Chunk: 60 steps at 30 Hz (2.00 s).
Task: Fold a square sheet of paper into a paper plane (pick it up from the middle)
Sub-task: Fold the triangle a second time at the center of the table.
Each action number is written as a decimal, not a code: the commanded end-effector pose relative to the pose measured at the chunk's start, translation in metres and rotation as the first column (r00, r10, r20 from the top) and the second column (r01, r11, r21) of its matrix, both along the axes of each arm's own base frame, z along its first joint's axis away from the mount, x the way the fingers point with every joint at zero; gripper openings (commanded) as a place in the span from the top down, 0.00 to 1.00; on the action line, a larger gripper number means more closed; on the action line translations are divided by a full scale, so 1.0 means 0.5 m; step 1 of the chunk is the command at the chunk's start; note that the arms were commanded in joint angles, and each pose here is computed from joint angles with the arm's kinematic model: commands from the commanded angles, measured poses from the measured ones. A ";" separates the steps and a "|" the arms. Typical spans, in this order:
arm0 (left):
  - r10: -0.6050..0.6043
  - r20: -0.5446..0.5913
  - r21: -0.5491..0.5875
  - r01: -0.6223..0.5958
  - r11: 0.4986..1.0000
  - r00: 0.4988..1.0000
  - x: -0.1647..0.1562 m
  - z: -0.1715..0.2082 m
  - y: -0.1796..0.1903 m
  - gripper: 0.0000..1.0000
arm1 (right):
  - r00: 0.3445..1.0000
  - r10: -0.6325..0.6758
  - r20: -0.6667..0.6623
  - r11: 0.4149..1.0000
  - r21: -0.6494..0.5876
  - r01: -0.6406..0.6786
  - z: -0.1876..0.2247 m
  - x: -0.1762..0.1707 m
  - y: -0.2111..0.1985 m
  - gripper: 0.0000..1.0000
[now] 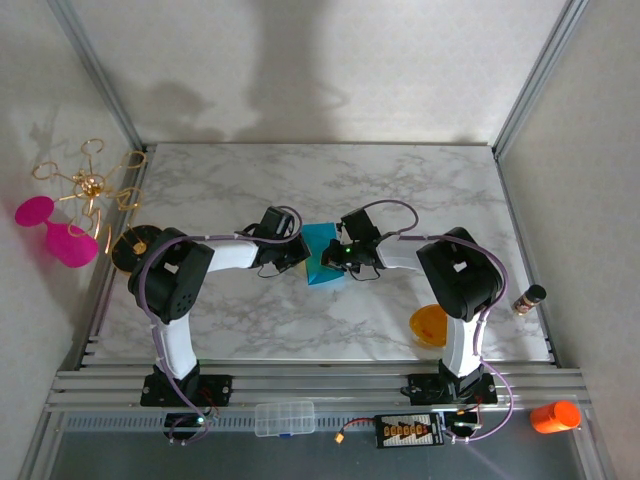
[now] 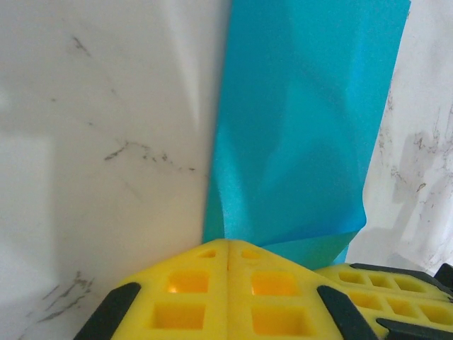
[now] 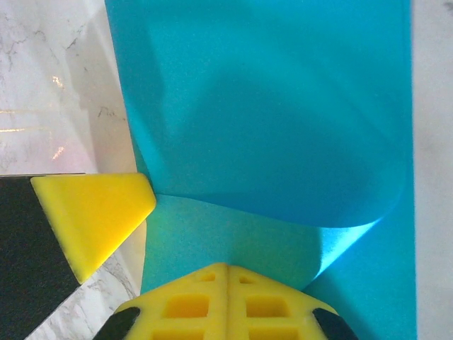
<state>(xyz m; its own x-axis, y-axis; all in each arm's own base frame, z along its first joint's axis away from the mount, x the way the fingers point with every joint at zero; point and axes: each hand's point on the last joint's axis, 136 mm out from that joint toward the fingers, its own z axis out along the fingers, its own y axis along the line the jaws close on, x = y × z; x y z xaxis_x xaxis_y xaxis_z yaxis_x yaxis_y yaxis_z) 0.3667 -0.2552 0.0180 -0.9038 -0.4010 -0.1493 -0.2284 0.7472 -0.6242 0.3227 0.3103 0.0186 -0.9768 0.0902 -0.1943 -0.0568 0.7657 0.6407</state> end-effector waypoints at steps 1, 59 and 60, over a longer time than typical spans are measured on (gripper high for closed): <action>-0.032 0.015 0.005 0.032 0.999 0.999 -0.001 0.028 -0.008 1.00 | 0.998 -0.022 -0.063 0.994 -0.112 0.015 -0.064 -0.021 -0.040 0.96; -0.125 -0.061 -0.029 0.124 0.992 0.990 -0.143 0.031 -0.045 0.93 | 0.988 -0.043 -0.145 0.974 -0.227 0.009 -0.118 -0.054 -0.079 0.97; -0.125 -0.039 -0.041 0.123 0.991 0.991 -0.135 0.047 -0.051 0.93 | 0.988 -0.044 -0.145 0.974 -0.227 0.009 -0.118 -0.054 -0.079 0.97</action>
<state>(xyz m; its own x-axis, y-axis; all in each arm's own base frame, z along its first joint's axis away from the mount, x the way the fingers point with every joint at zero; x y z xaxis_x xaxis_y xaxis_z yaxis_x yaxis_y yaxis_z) 0.2976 -0.2746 0.0201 -0.9523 -0.2975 -0.0672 -0.1917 0.7551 -0.6269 0.3228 0.3094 0.0158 -0.9801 0.0746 -0.1840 -0.0572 0.7812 0.6216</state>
